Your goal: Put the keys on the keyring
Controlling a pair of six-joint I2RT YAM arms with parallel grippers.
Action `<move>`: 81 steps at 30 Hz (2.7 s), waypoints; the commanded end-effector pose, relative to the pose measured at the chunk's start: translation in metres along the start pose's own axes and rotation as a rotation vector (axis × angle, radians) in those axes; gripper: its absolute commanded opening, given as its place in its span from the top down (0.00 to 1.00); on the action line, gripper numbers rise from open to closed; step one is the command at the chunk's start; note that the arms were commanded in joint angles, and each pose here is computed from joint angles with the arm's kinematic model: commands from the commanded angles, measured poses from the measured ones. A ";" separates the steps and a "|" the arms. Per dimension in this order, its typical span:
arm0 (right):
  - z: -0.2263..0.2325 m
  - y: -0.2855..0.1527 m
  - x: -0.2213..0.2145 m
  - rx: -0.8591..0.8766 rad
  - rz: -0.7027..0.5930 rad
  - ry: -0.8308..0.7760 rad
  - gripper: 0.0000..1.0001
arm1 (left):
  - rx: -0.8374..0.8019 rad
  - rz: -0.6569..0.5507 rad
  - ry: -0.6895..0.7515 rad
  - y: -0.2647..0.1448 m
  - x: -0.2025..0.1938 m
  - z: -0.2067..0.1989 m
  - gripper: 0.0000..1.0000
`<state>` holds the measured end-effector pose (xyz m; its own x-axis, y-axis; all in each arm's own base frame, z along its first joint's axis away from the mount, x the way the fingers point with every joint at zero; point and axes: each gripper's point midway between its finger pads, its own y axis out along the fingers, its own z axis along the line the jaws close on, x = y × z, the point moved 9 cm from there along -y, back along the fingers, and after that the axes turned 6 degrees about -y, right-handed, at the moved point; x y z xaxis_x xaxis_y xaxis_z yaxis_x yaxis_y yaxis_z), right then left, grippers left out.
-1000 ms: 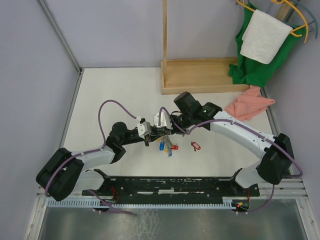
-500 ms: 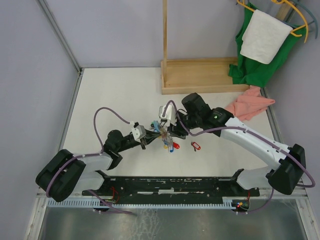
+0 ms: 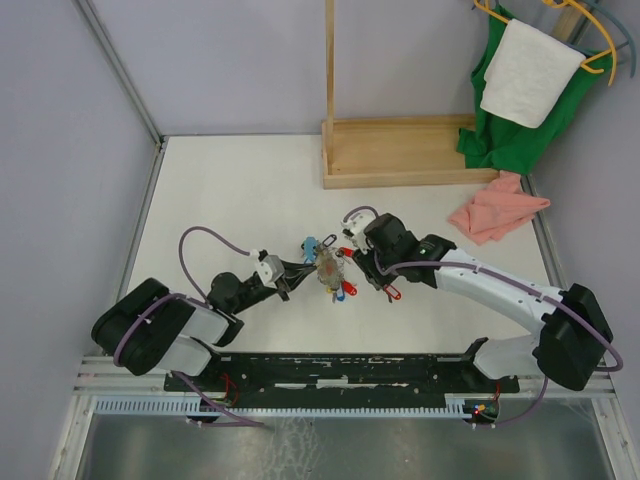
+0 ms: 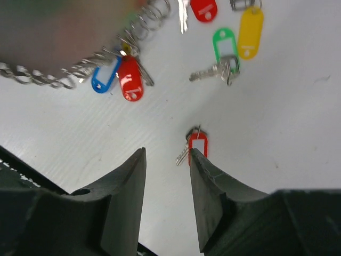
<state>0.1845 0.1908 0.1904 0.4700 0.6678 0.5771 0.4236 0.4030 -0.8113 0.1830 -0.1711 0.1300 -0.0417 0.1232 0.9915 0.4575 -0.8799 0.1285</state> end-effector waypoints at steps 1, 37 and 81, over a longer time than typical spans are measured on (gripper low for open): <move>-0.005 0.018 -0.018 -0.170 0.008 0.223 0.54 | -0.017 -0.187 0.130 -0.001 0.032 -0.002 0.97; -0.018 0.067 -0.056 -0.203 0.108 0.366 0.91 | -0.008 -0.071 0.154 -0.002 0.027 0.001 0.97; -0.002 0.055 -0.051 -0.159 -0.242 0.296 0.52 | -0.034 -0.037 0.180 -0.003 0.029 -0.001 0.97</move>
<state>0.1753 0.1665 0.1117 0.6491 0.4503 0.6131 0.4993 0.3558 -0.7900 0.1743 -0.1633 0.1387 -0.1036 0.0445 0.9936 0.4325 -0.8976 0.0853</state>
